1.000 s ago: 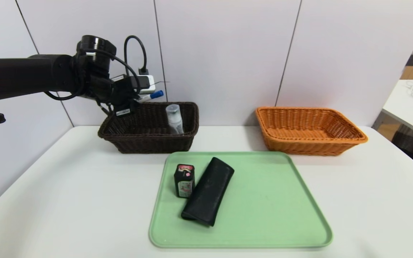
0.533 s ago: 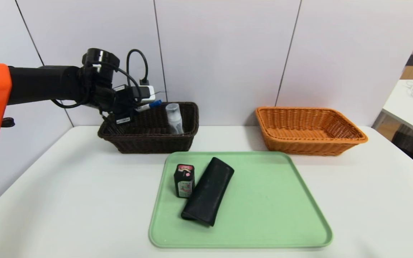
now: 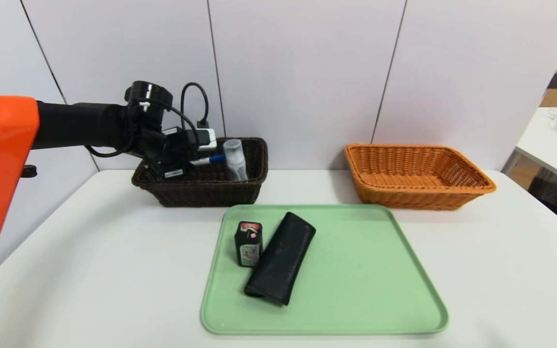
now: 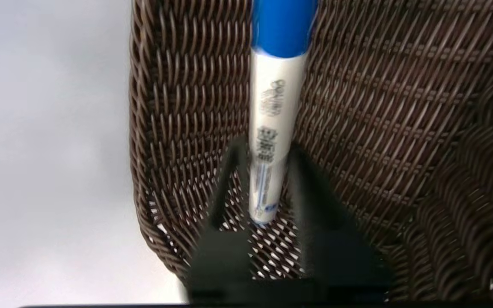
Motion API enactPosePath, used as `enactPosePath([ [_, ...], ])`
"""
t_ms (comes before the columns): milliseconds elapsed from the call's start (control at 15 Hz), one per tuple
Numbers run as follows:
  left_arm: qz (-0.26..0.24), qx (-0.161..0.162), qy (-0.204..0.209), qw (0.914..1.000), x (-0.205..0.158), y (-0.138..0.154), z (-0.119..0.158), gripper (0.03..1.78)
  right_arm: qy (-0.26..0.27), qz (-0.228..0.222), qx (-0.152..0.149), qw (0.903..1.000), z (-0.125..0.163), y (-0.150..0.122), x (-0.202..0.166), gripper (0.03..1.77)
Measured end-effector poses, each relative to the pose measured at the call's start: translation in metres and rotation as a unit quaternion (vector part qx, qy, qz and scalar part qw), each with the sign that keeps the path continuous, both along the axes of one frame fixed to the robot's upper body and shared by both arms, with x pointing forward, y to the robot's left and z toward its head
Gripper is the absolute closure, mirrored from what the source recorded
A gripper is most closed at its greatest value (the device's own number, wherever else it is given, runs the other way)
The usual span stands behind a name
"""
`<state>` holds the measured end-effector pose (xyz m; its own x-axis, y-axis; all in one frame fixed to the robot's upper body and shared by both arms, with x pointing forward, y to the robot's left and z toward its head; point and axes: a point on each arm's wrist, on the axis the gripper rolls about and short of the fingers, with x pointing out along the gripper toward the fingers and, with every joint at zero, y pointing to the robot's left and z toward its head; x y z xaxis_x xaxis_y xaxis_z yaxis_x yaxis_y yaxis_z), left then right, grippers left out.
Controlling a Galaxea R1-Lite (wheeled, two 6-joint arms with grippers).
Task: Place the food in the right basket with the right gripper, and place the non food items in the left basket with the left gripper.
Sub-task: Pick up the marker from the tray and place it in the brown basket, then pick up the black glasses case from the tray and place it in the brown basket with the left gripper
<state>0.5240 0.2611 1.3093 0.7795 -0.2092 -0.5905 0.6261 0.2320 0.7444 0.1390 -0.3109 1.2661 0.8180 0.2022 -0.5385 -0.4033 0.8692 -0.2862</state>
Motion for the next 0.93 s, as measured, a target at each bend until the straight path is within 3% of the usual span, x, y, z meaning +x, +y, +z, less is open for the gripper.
enactPosePath([
  [200, -0.001, -0.001, -0.002, 1.0, -0.001, 0.0, -0.001, 0.92, 0.001, 0.0, -0.001, 1.0, 0.0, 0.0, 0.0, 0.1],
  [467, -0.002, -0.005, -0.016, 0.9998, -0.009, 0.002, 0.014, 0.59, 0.003, 0.0, -0.003, 1.0, -0.001, 0.0, 0.001, 0.1],
  [667, -0.002, -0.022, -0.04, 0.999, -0.026, 0.004, 0.04, 0.43, 0.001, 0.002, -0.006, 1.0, -0.001, 0.0, 0.001, 0.1],
  [933, -0.01, -0.073, -0.077, 0.9943, -0.059, -0.001, 0.084, 0.31, -0.016, 0.007, -0.009, 0.9998, -0.002, 0.002, 0.003, 0.1],
])
